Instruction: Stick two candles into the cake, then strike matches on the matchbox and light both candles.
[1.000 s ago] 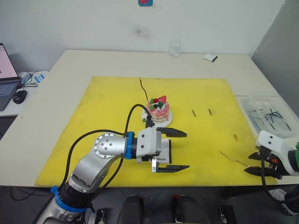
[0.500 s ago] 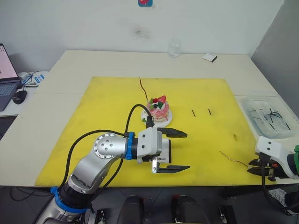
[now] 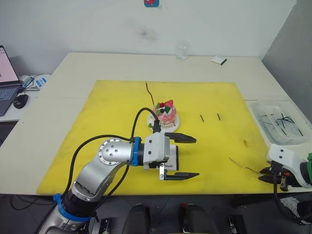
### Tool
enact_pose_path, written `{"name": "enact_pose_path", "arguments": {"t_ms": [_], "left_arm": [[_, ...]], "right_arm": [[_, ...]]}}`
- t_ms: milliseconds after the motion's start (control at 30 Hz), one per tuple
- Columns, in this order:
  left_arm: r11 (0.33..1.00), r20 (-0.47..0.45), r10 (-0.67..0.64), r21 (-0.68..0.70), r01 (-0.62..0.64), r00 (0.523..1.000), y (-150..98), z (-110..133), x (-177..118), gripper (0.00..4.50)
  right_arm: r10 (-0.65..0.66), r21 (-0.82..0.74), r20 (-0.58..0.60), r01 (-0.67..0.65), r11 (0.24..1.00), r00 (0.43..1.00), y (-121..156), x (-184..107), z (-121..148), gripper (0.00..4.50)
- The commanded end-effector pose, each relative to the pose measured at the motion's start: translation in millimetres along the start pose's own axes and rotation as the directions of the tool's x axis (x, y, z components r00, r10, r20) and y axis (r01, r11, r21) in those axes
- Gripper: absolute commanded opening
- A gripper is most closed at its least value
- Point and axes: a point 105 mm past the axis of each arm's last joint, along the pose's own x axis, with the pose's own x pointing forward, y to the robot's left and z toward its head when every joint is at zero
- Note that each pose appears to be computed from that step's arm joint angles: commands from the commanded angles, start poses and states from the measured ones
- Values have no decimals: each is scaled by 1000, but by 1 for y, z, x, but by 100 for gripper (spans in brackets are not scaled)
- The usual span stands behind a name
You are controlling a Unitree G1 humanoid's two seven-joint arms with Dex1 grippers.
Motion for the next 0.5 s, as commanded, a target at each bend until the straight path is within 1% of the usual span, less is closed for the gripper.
{"name": "enact_pose_path", "arguments": {"t_ms": [33,133,167,233,267,300,333,400,467,500], "left_arm": [[999,29,-18,43,17,999,-2,13,1,450],[999,26,-21,44,20,999,-2,12,0,450],[999,24,-19,46,18,1000,-2,12,-1,450],[999,19,-8,41,7,1000,0,11,-5,450],[999,20,23,24,-23,1000,4,10,-10,450],[999,24,54,7,-54,998,8,10,-14,450],[994,41,110,-35,-108,993,15,12,-19,450],[970,71,218,-127,-208,973,28,13,-29,450],[923,108,353,-205,-327,929,47,19,-40,450],[901,115,403,-225,-372,908,54,20,-44,450]], "right_arm": [[-26,-16,-4,26,1000,1000,-5,-4,0,2],[-34,-12,22,35,999,999,-8,-8,9,2],[-35,-3,47,35,999,998,-9,-10,14,2],[-48,18,137,46,999,989,-13,-13,32,2],[-73,38,259,65,997,963,-18,-14,54,2],[-102,57,367,87,995,925,-23,-16,73,2],[-153,99,491,119,988,858,-30,-20,97,2],[-205,183,642,113,977,739,-35,-23,132,2],[-287,272,789,110,956,544,-41,-24,177,2],[-339,314,825,131,940,452,-44,-25,195,2]]}}
